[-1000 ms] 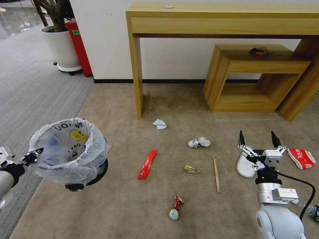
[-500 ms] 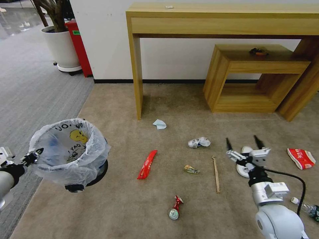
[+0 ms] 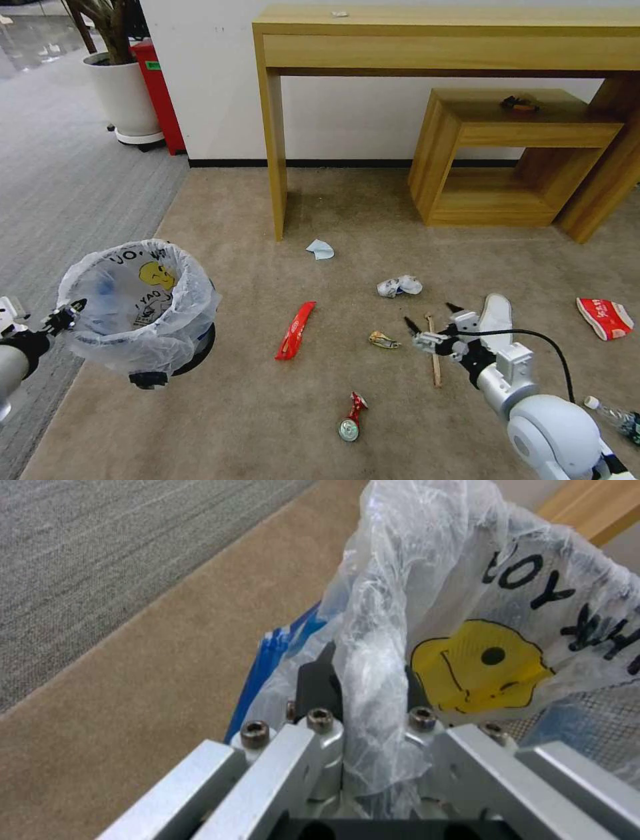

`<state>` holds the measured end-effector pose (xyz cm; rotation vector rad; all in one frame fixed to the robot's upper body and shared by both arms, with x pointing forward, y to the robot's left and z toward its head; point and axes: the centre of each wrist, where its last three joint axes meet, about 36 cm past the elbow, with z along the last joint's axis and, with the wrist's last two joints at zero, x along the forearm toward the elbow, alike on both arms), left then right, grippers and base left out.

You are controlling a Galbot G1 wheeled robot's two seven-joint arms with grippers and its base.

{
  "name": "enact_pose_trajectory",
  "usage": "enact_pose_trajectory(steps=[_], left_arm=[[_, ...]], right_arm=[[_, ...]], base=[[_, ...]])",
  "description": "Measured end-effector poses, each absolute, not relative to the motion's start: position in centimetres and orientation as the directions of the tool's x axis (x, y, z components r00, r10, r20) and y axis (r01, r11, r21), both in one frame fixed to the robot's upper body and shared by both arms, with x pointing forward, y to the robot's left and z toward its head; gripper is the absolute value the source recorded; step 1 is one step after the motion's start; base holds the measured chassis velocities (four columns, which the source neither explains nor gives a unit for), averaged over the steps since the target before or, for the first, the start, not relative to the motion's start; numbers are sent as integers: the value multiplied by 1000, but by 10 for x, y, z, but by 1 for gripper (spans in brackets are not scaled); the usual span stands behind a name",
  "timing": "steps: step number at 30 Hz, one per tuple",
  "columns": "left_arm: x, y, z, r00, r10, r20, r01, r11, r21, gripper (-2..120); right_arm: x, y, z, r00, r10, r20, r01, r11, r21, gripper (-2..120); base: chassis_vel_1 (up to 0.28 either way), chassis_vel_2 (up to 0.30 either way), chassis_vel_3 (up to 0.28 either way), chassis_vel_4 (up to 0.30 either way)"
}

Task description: Pick up the trash bin and place the garbage on the floor into it.

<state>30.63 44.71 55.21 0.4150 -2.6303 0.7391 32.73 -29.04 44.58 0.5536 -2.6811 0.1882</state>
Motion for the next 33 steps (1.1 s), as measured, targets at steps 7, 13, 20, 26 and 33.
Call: enact_pose_trajectory(steps=[7, 13, 20, 26, 33], left_arm=[[304, 448, 553, -885, -187, 427, -380, 820, -429, 3], [303, 447, 554, -885, -189, 426, -380, 821, -426, 3], [303, 445, 553, -885, -189, 426, -380, 822, -424, 3], [303, 445, 554, -885, -191, 425, -380, 823, -422, 3], [304, 445, 554, -885, -191, 424, -380, 823, -422, 3]], right_arm=[[344, -275, 419, -737, -410, 538, -481, 877, 8, 100], [351, -267, 398, -674, -450, 586, -551, 834, 7, 100], [362, -271, 379, -622, -475, 622, -623, 782, -25, 100], [355, -254, 367, -596, -435, 675, -542, 838, 62, 100], [345, -237, 362, -564, -393, 726, -471, 875, 108, 100]], base=[[0, 0, 0, 0], [0, 0, 0, 0], [0, 0, 0, 0], [0, 0, 0, 0], [0, 0, 0, 0]])
